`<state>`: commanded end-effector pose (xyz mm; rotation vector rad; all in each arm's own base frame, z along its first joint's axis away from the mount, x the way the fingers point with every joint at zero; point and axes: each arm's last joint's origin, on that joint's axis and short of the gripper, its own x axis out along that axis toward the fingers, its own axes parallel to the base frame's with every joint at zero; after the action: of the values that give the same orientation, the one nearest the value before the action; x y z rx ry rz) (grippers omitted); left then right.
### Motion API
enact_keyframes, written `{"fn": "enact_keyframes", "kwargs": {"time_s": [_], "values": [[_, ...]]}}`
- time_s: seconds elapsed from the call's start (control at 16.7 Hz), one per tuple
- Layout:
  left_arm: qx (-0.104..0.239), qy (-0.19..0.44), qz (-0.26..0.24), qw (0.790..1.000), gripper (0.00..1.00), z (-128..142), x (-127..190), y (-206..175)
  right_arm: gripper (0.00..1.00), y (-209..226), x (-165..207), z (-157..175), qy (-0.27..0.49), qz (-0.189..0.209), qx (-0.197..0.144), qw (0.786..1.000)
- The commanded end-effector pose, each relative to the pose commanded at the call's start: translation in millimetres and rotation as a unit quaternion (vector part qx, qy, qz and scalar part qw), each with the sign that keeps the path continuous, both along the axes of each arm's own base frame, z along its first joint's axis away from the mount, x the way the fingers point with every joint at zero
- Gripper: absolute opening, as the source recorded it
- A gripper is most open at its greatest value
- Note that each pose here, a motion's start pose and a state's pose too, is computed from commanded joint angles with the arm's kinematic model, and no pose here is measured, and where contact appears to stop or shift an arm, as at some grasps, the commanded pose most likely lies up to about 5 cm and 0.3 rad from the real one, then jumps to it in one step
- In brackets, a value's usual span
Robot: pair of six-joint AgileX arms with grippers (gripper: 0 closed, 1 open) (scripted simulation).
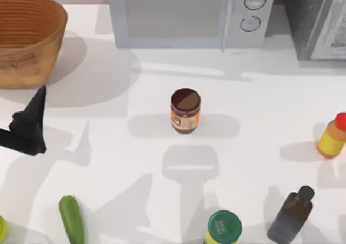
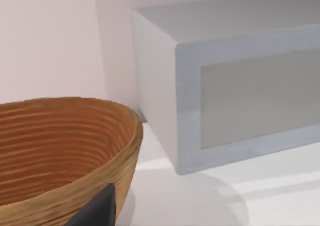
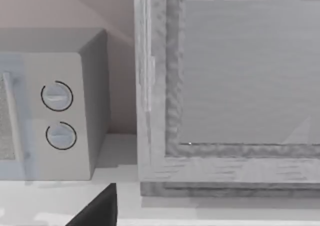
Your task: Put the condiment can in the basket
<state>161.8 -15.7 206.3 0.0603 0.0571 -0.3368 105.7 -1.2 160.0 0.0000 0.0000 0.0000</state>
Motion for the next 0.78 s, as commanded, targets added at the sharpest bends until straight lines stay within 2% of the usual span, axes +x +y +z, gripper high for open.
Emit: {"fn": "enact_keyframes", "kwargs": {"time_s": [0.42, 0.78], "values": [[-0.006, 0.002, -0.164, 0.986, 1.0, 7, 66, -25, 1.0, 0, 0, 0, 0.0, 0.0, 0.0, 1.0], [-0.021, 0.006, -0.266, 0.964, 1.0, -20, 129, -43, 1.0, 0, 0, 0, 0.0, 0.0, 0.0, 1.0]]}}
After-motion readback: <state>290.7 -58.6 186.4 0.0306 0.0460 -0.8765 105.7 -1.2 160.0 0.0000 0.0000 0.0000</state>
